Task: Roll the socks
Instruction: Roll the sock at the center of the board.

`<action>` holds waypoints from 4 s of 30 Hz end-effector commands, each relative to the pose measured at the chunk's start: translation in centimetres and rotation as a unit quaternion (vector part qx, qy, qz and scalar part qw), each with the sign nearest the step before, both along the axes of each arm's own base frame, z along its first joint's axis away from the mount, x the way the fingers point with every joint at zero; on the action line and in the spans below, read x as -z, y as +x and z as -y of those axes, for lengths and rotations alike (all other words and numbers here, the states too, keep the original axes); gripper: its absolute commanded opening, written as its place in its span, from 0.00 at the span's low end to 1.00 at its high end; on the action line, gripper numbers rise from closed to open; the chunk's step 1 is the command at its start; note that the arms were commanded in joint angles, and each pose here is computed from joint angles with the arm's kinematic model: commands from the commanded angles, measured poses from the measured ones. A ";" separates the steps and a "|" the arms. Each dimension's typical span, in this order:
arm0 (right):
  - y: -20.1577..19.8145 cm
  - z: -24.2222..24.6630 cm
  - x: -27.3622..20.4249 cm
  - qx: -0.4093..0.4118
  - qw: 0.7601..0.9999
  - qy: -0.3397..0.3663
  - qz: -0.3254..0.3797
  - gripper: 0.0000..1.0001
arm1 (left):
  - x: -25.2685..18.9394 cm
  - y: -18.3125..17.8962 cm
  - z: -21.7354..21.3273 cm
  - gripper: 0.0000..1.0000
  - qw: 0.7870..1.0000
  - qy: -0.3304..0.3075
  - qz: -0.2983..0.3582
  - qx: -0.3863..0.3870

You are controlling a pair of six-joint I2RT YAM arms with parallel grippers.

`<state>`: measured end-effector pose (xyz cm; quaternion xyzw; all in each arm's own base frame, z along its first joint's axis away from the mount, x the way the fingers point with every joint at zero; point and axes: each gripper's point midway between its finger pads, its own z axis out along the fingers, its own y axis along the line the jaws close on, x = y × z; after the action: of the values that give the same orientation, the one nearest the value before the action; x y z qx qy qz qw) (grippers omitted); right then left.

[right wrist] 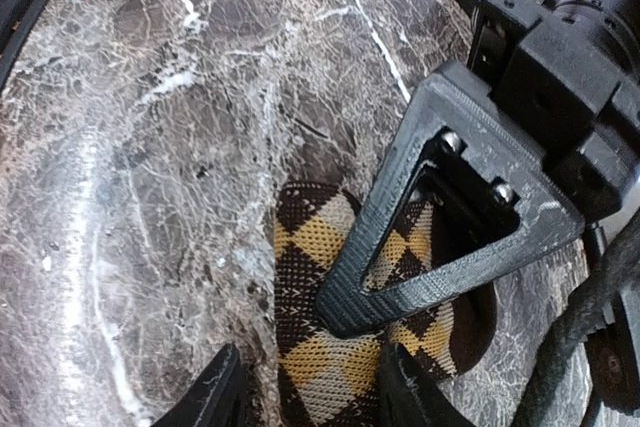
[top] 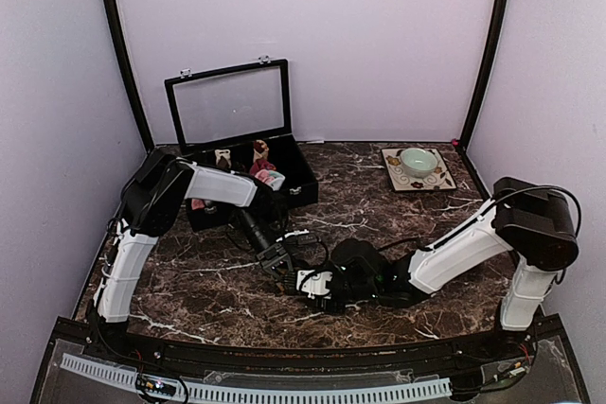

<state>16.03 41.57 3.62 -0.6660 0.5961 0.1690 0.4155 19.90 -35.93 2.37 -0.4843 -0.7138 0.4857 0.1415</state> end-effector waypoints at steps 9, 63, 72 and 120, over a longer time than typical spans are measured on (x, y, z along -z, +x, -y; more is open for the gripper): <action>-0.2 1.5 5.7 0.000 0.996 -0.072 -0.054 0.18 | 7.8 0.6 -6.1 0.27 0.979 0.154 0.110 0.074; -1.4 6.3 11.9 0.203 0.781 -0.178 -0.562 0.00 | -7.3 -2.1 -6.1 0.80 0.854 -0.078 0.505 0.101; -1.6 5.6 11.2 0.207 0.765 -0.168 -0.586 0.00 | -2.3 1.7 -3.9 0.67 0.774 -0.002 0.619 0.137; -0.6 4.7 10.3 0.215 0.750 -0.113 -0.615 0.00 | 3.4 -0.5 -5.4 0.43 0.770 0.076 0.605 0.187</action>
<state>18.76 43.03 2.03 -0.3853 0.7721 0.5047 0.0264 20.70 -32.81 2.37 -0.7793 -0.5691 0.0078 -0.2622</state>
